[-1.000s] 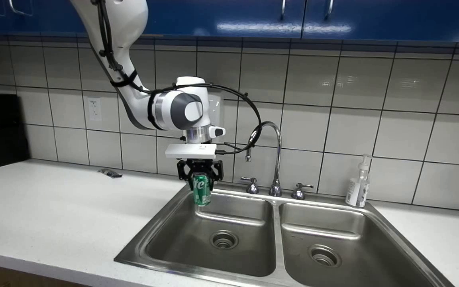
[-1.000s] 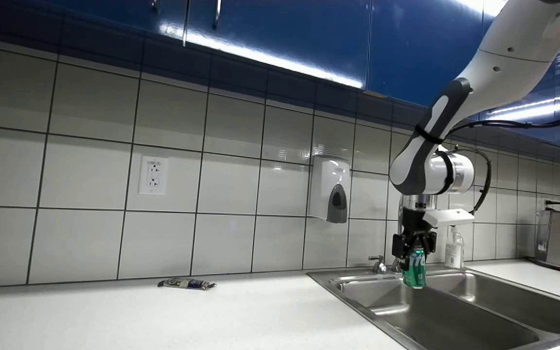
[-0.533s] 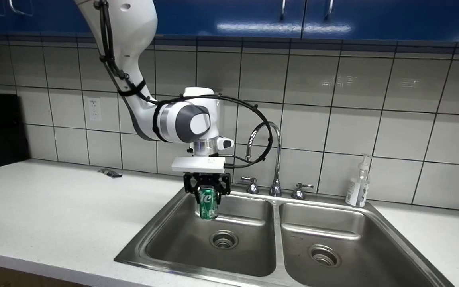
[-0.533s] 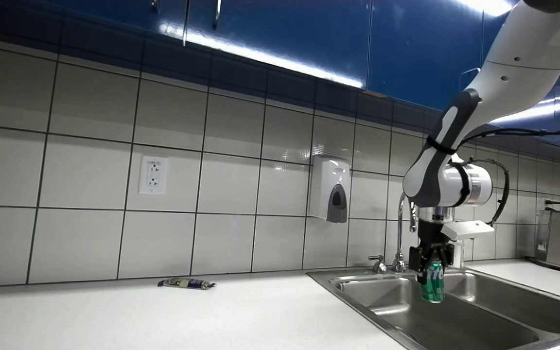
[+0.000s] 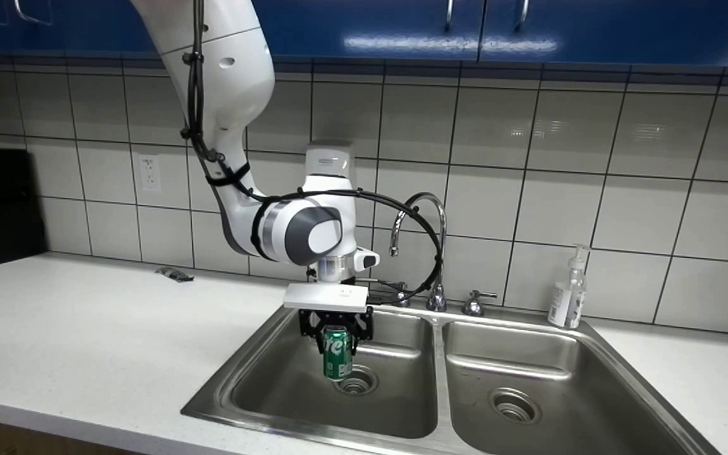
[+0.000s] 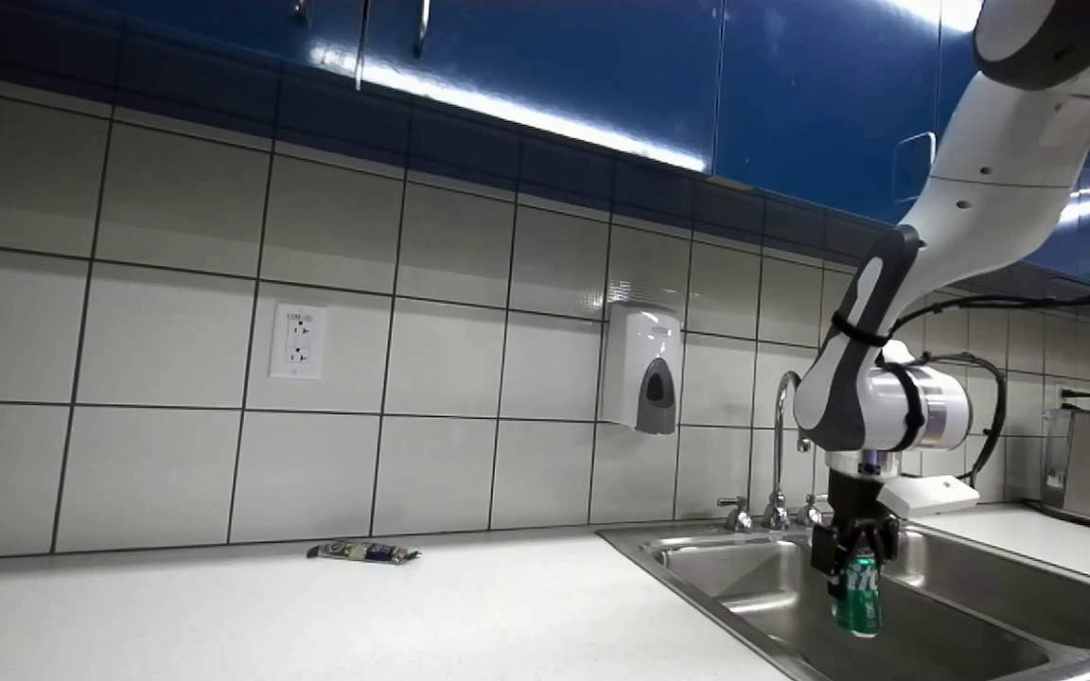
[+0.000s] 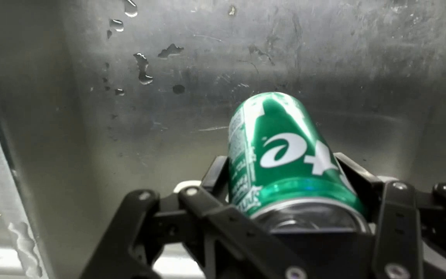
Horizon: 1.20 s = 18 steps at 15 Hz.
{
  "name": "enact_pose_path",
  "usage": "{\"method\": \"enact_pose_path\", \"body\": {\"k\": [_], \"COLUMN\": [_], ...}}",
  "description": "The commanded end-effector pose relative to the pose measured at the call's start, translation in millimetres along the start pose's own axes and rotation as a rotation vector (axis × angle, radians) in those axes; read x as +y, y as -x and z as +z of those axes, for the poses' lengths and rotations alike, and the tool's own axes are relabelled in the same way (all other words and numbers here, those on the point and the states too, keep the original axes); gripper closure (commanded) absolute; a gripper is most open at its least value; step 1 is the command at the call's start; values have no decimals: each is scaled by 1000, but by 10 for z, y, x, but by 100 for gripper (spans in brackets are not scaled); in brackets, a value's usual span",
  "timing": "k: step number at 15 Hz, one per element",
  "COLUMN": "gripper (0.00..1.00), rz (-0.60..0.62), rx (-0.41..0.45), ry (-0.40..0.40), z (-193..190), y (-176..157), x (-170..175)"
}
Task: Pick up the soda can and place it inside the sink
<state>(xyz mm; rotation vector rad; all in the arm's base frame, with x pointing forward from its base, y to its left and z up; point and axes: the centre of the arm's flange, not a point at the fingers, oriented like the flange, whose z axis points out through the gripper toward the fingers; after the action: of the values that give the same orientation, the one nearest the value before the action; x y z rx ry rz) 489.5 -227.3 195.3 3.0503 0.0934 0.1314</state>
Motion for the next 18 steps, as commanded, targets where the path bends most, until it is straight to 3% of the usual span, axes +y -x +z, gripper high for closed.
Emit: {"method": "enact_pose_path", "body": {"k": [1, 12, 18], "gripper": [56, 56, 56], "rz": [-21, -7, -2], "rx": [15, -21, -31], "ry": [-13, -53, -64], "z": [250, 956, 1110], "y": [-71, -23, -7], "x": [135, 195, 220]}}
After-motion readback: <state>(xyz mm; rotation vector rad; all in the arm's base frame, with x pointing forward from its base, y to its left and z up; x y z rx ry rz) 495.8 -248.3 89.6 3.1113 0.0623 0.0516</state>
